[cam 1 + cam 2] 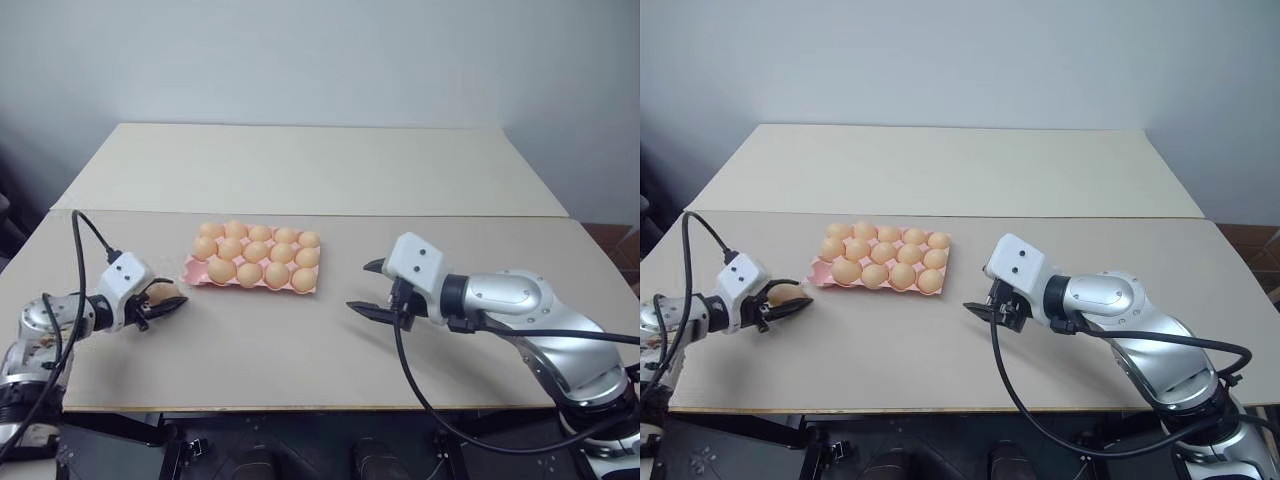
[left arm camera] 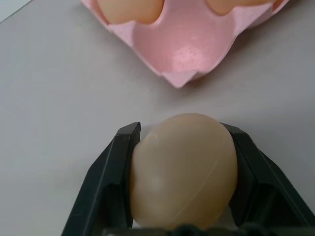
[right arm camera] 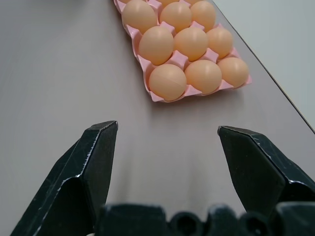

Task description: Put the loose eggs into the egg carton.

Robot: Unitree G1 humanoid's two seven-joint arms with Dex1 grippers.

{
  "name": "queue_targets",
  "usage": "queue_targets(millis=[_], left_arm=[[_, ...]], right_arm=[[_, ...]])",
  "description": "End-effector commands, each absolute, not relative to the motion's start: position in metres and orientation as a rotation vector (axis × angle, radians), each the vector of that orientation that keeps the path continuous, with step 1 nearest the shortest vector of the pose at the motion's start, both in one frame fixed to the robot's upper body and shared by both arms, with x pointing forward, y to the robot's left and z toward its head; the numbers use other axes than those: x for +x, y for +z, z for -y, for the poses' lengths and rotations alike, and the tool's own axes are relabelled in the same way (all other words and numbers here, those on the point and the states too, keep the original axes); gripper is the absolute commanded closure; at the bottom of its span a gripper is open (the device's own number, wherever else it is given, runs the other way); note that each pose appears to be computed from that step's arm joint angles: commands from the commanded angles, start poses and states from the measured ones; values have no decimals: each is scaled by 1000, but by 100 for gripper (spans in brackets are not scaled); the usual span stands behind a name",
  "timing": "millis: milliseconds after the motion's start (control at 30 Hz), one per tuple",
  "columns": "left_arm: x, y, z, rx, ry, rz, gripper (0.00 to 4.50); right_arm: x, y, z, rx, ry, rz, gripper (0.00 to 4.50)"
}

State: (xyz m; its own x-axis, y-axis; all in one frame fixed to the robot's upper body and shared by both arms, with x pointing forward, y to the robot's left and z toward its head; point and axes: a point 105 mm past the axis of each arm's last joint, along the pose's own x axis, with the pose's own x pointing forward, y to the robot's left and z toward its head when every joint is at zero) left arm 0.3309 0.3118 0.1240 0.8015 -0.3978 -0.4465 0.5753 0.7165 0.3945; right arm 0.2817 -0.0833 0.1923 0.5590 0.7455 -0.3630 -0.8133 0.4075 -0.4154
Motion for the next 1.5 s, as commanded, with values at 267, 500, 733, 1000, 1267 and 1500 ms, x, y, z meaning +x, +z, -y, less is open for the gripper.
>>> queue_targets(millis=[267, 500, 733, 1000, 1267, 1500], left_arm=[[340, 197, -281, 410, -644, -14, 246], [353, 185, -264, 367, -729, -14, 246], [364, 183, -263, 402, -749, 22, 246], [364, 179, -259, 390, -797, 40, 117], [362, 182, -261, 397, -788, 64, 6], [336, 187, -275, 437, -802, 52, 6]], right_arm=[[283, 201, 81, -617, 952, -64, 68], [284, 202, 85, -626, 921, -63, 68], [281, 202, 87, -625, 909, -64, 68], [281, 202, 89, -628, 894, -64, 68], [281, 202, 89, -635, 899, -64, 68], [281, 203, 90, -638, 900, -61, 68]])
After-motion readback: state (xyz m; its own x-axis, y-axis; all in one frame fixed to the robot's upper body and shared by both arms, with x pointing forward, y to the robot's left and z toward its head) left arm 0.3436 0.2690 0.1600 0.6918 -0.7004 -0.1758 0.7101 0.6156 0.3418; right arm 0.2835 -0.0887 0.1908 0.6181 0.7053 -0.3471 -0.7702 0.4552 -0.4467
